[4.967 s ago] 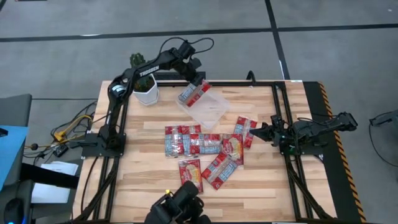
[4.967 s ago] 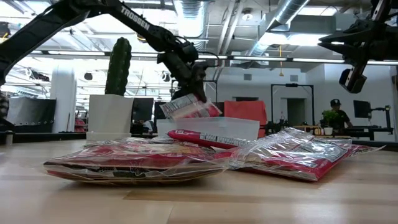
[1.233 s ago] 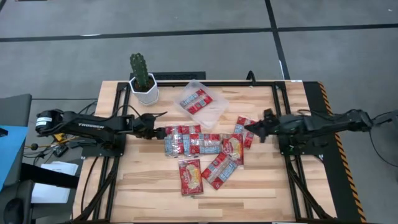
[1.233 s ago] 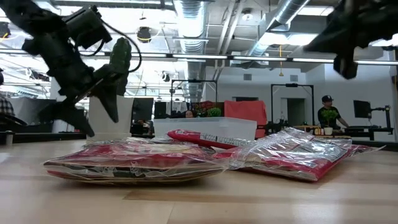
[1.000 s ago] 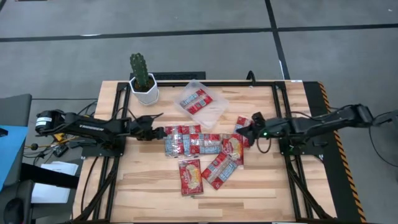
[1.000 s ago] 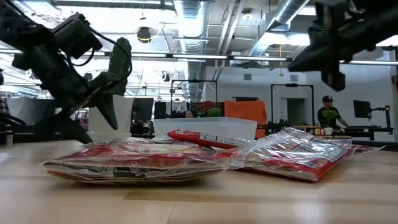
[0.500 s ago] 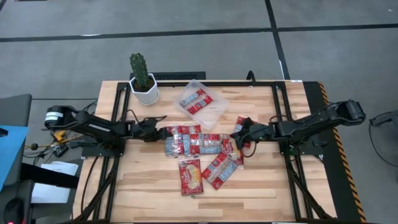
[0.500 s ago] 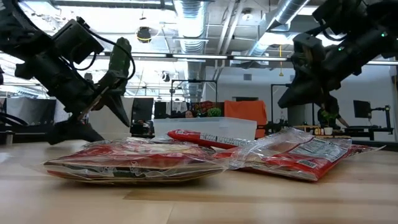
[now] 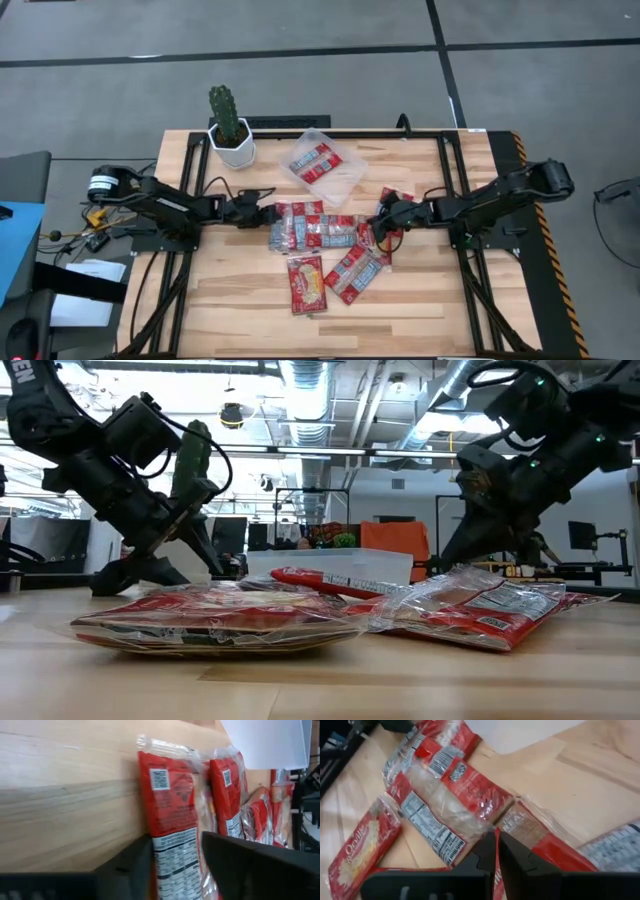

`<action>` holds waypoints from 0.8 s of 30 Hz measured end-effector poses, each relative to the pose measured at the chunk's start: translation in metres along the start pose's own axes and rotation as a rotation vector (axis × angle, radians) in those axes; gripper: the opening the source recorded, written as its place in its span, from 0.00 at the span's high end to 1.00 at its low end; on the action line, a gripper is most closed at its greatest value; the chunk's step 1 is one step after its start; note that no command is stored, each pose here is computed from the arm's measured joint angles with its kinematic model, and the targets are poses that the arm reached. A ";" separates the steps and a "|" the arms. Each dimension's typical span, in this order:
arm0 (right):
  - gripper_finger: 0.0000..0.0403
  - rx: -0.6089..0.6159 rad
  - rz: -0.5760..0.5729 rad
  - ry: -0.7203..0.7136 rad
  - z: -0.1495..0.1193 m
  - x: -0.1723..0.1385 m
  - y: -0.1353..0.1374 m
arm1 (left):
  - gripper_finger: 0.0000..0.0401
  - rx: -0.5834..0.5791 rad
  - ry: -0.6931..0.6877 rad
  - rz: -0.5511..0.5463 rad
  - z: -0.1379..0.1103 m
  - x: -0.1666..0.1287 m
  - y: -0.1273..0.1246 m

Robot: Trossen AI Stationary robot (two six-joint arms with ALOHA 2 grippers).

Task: Sort popcorn bags into baskets
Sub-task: Put the red popcorn bag into the transparent bin

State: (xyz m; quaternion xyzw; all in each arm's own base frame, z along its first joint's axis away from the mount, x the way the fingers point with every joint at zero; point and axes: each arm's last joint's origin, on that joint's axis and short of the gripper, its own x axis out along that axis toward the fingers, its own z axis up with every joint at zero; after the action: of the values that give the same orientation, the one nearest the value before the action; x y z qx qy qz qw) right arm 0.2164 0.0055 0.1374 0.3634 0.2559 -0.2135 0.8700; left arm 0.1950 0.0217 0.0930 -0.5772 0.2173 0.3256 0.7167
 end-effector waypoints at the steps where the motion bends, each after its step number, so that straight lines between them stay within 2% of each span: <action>1: 0.88 0.001 0.005 -0.003 0.000 0.001 0.000 | 0.69 0.011 0.000 0.005 0.000 0.000 0.000; 5: 0.88 0.006 0.023 -0.018 0.001 0.001 0.002 | 0.91 0.037 -0.009 -0.001 0.000 0.000 -0.001; 7: 0.88 0.006 0.024 -0.018 0.001 0.001 0.002 | 0.97 0.047 -0.017 -0.002 0.000 0.000 -0.001; 11: 0.88 0.007 0.049 0.004 0.001 0.001 0.003 | 0.99 0.037 -0.005 -0.010 0.001 0.000 -0.005; 15: 0.88 0.011 0.111 0.003 0.004 0.000 0.008 | 1.00 0.079 0.049 -0.086 0.004 -0.008 -0.024; 24: 0.88 -0.004 0.166 -0.045 0.011 -0.010 0.013 | 1.00 0.149 0.027 -0.066 0.017 -0.046 -0.061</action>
State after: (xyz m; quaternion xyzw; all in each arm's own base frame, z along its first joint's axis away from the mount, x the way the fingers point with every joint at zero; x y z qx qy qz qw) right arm 0.2189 0.0077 0.1575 0.3767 0.2056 -0.1485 0.8910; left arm 0.2061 0.0210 0.1703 -0.5335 0.2314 0.2767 0.7650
